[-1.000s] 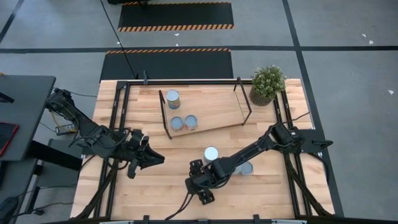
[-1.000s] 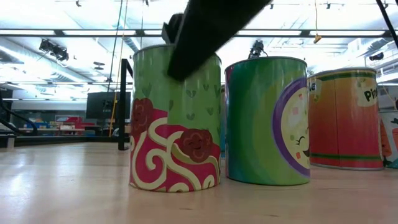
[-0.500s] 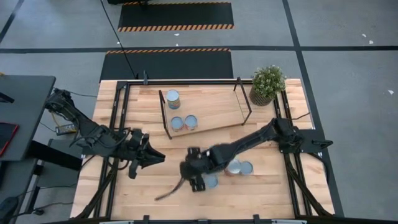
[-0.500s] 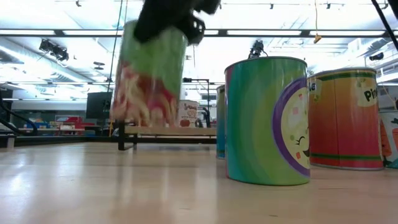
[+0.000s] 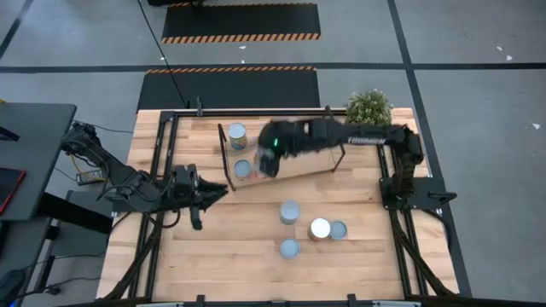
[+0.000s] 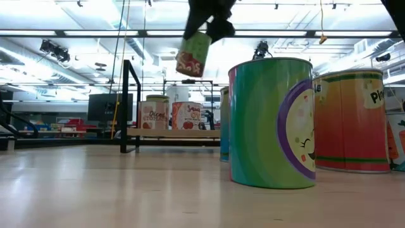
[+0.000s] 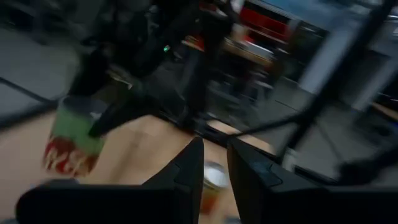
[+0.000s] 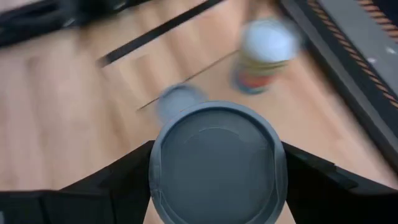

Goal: Pick and place cans onto a shelf
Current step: Put the canned spaghetti sauce on the shelf

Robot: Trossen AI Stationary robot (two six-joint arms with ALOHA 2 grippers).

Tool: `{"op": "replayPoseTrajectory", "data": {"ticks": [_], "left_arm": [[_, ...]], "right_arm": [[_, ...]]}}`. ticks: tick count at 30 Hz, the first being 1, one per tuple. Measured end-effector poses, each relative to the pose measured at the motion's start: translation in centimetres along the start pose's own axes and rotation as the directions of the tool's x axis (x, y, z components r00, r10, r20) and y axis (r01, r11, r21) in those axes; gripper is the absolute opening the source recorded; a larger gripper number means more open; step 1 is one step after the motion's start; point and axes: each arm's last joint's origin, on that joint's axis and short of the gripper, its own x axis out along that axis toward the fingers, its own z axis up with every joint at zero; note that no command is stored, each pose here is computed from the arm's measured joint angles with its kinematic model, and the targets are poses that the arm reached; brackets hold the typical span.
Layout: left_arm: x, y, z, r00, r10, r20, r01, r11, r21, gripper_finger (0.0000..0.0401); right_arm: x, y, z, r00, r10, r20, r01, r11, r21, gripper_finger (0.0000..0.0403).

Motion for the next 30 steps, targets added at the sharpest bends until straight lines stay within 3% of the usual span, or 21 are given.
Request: {"op": "replayPoseTrajectory", "data": {"ticks": [4, 9, 17, 22, 30], "left_arm": [[0.9, 1.1, 0.5, 0.988, 0.14, 0.063, -0.143, 0.989, 0.042, 0.0078], [2.6, 3.2, 1.5, 0.95, 0.286, 0.121, -0.292, 0.956, 0.035, 0.0078], [4.4, 6.7, 2.9, 0.867, 0.465, 0.176, -0.48, 0.876, 0.051, 0.0078], [5.0, 8.2, 3.6, 0.852, 0.492, 0.18, -0.506, 0.861, 0.038, 0.0078], [5.5, 8.5, 3.9, 0.9, 0.408, 0.151, -0.417, 0.908, 0.032, 0.0078]], "right_arm": [[1.0, -4.4, 1.0, 0.999, -0.049, -0.009, 0.049, 0.999, 0.01, 0.0306], [3.8, -8.1, 1.4, 0.998, -0.027, -0.052, 0.027, 0.999, 0.016, 0.0306], [7.6, -10.9, 1.0, 0.993, 0.021, -0.113, -0.023, 1.0, -0.018, 0.0307], [9.8, -10.8, 0.6, 0.989, 0.053, -0.136, -0.065, 0.994, -0.089, 0.0307], [11.6, -10.2, 0.2, 0.982, 0.124, -0.14, -0.152, 0.967, -0.207, 0.0307]]}}
